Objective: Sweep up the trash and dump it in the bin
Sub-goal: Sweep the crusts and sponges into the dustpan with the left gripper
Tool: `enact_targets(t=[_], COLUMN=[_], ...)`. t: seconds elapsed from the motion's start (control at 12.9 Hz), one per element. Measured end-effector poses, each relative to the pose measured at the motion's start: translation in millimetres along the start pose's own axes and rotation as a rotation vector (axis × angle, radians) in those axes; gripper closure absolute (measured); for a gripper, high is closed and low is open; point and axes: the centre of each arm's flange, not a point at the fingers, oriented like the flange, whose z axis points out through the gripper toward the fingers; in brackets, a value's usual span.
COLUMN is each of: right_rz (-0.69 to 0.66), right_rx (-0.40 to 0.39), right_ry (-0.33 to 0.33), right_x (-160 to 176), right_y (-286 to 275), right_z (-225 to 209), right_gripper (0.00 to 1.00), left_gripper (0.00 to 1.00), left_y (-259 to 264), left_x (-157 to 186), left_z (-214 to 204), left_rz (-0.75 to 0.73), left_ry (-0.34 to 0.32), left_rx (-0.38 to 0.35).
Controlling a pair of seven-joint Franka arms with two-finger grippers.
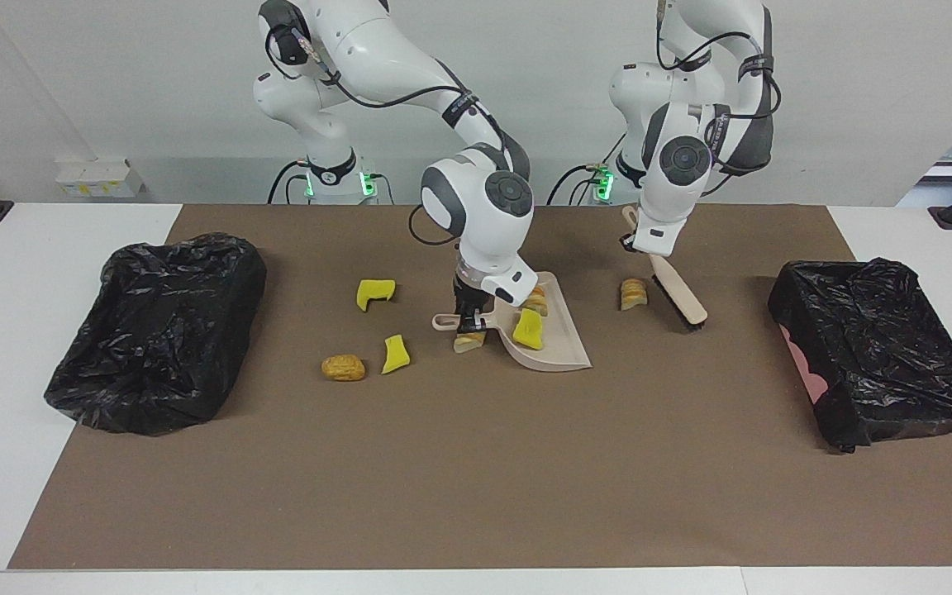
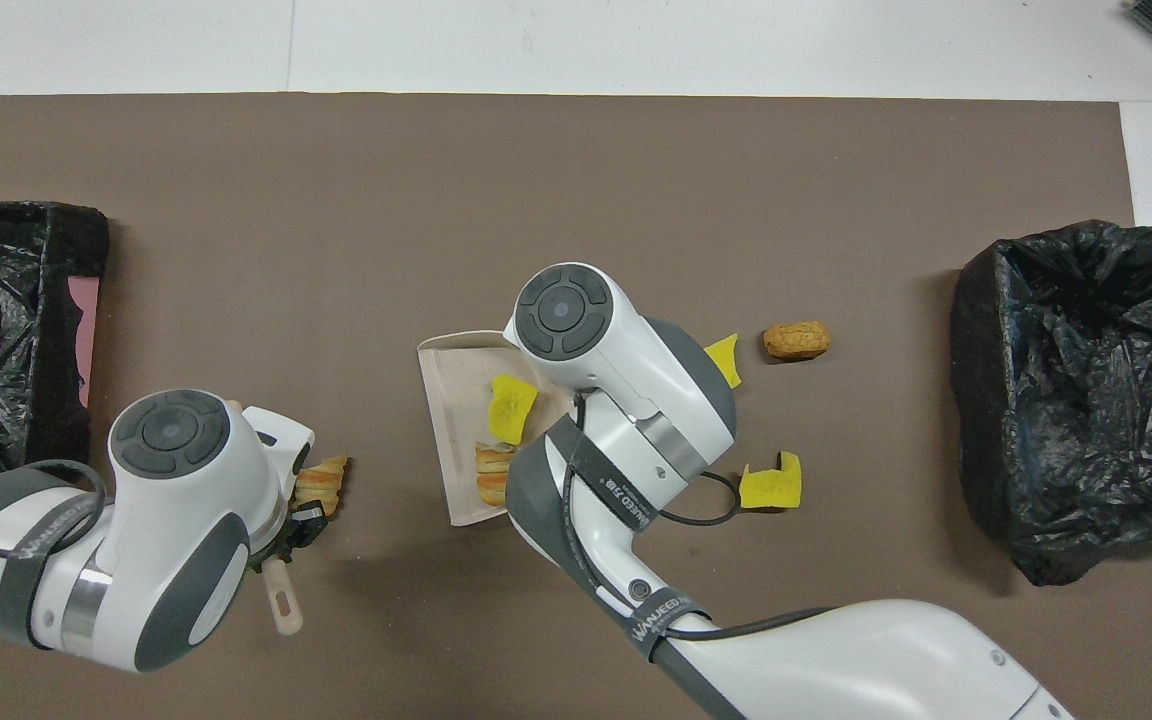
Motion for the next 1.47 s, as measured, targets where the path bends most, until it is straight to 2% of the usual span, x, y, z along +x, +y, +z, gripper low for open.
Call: enact_targets(t=[0.39, 0.62, 0.78, 1.01, 1.47], right_rz=[-0.001, 0.003, 0.017, 0.034, 0.043], right_rx=[-0.002, -0.002, 0.0, 0.0, 0.001], right_ry=[0.0, 0.0, -0.001, -0.001, -0.001], right_x=[0, 0, 0, 1, 1], right_y=[-1, -1, -1, -3, -4], right_z=[1, 1, 2, 3, 3], right_gripper=[0.69, 0.69, 0.69, 0.69, 0.69], left_gripper=[0.74, 0.74, 0.74, 0.74, 0.74], left_y=[8, 31, 48, 71, 117], left_x=[-16, -27, -31, -29, -45], left_z=[18, 16, 11, 0, -21], left_rz=[-0.01, 0.037, 0.07, 0.098, 0.232], left_ry=[-0.036, -0.037, -0.015, 0.028, 0.093], left_rx=[-0.041, -0.139, -0.22, -0.291, -0.33])
